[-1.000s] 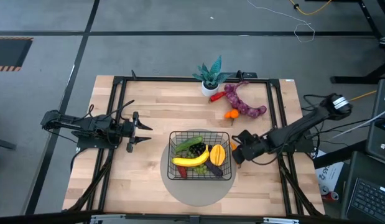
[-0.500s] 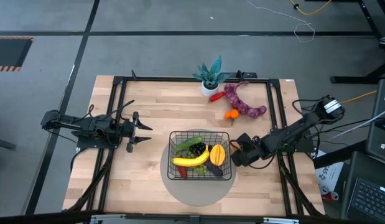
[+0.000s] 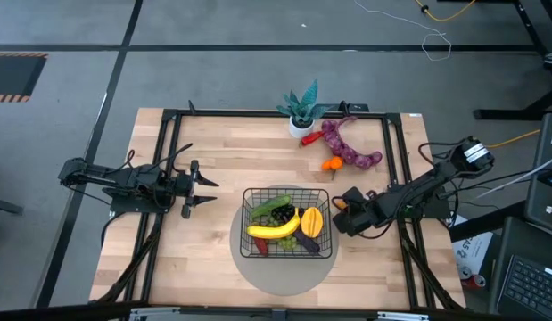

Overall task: Build produce basket
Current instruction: Put the orange chili pepper into the black wire basket

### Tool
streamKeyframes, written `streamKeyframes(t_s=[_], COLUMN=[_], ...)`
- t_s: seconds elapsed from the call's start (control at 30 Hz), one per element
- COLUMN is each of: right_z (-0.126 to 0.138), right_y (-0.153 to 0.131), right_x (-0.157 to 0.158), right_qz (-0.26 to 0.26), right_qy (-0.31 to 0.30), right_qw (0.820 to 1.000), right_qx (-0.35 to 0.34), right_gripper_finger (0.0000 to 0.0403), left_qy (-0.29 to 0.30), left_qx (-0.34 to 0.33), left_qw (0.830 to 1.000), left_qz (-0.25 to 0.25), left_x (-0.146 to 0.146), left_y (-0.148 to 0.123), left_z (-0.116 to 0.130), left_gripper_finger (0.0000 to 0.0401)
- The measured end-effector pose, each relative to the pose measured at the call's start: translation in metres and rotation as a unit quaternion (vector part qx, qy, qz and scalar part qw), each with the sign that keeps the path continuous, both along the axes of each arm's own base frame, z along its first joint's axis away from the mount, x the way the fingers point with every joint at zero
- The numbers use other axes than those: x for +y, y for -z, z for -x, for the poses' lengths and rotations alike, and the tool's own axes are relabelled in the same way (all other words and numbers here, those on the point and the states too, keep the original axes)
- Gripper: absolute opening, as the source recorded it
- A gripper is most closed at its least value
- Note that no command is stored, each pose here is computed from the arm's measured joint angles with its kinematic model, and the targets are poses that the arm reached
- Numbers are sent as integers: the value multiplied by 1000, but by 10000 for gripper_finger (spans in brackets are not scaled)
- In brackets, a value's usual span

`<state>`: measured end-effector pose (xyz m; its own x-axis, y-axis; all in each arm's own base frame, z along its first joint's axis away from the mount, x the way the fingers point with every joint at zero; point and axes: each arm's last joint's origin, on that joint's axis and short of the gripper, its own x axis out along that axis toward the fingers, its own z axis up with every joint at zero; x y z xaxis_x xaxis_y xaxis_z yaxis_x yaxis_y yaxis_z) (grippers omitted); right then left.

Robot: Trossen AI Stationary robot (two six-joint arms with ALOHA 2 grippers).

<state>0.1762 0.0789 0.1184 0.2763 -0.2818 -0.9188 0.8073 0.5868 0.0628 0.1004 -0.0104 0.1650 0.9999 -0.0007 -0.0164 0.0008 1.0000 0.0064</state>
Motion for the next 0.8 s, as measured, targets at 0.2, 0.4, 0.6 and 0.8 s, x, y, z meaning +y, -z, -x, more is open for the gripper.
streamKeyframes(t_s=[0.2, 0.4, 0.6, 0.8], right_z=[16, 22, 4, -35], right_y=[-13, -58, -109, -156], right_x=[-13, -21, -18, -2], right_qz=[67, 138, 231, 275], right_qy=[17, 75, 48, -64], right_qw=[996, 983, 972, 949], right_qx=[59, 90, -16, -141], right_gripper_finger=[44, 44, 44, 44], left_qy=[0, 0, 0, 0], left_qx=[0, 0, 0, 0], left_qw=[1000, 1000, 1000, 1000], left_qz=[0, 0, 0, 0], left_x=[0, 0, 0, 0], left_y=[0, 0, 0, 0], left_z=[0, 0, 0, 0], left_gripper_finger=[188, 188, 188, 188])
